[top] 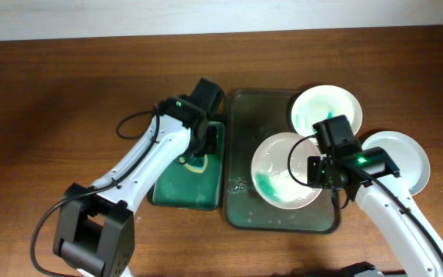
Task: Clean dirty plates on tray and stack at the side
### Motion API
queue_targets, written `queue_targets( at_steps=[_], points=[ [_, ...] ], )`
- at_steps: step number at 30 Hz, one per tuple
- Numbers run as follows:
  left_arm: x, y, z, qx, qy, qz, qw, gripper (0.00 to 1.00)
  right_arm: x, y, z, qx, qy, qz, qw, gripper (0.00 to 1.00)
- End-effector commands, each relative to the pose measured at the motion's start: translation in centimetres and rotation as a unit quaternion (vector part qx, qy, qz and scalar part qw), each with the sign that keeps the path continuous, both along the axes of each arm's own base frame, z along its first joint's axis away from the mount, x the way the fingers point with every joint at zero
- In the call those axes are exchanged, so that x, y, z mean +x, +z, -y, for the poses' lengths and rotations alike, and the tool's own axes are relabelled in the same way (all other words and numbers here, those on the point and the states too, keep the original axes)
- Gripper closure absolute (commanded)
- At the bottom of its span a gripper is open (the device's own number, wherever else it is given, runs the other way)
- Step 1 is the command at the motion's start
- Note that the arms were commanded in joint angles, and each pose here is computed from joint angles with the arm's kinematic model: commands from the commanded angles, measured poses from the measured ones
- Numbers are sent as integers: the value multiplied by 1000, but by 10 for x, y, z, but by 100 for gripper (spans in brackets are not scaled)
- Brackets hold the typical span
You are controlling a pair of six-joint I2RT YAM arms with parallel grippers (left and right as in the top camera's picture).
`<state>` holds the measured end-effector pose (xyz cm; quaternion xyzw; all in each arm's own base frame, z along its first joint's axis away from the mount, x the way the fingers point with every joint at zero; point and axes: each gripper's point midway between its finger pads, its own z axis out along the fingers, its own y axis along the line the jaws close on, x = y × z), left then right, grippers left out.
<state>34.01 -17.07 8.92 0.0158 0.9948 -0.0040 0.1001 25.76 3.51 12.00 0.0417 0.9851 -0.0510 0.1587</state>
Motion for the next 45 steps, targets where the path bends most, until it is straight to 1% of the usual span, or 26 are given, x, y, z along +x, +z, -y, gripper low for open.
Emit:
queue_targets(
  at_steps=[1,2,3,4,5,6,10,11,12,13,16,18,28,37,45],
  points=[
    [-4,-21,-7,8,-1,-2,1000,91,14,38,10,-86,-8,65,994,96],
    [-3,-21,-6,8,-1,-1,1000,80,14,44,7,-101,2,71,992,96],
    [-3,-20,-6,6,-1,1,1000,64,14,50,6,-125,13,80,989,96],
    [-2,-18,-5,4,-1,2,1000,55,13,56,4,-151,26,89,984,96],
    [0,-14,-3,-1,-1,7,1000,51,11,59,0,-165,30,97,981,96],
    [1,-10,-1,-6,-2,10,1000,41,9,60,-3,-170,30,102,980,96],
    [4,26,1,-33,-1,44,998,33,4,66,-23,-196,77,120,970,96],
    [5,41,-3,-42,4,62,997,28,3,69,-29,-209,91,130,965,96],
    [5,59,-10,-52,12,82,995,18,3,73,-34,-226,105,141,958,96],
    [5,78,-18,-62,21,105,992,0,2,77,-37,-238,114,153,952,96],
    [6,114,-41,-77,48,153,984,1,2,90,-46,-273,134,186,934,96],
    [5,127,-51,-83,60,170,980,1,1,97,-47,-293,141,201,924,96],
    [6,128,-53,-83,63,172,980,1,-6,123,-73,-342,186,272,880,96],
    [6,128,-53,-83,63,172,980,1,-5,128,-72,-354,183,281,873,96],
    [6,128,-53,-83,63,172,980,1,-5,128,-72,-353,183,281,873,96]
  ],
)
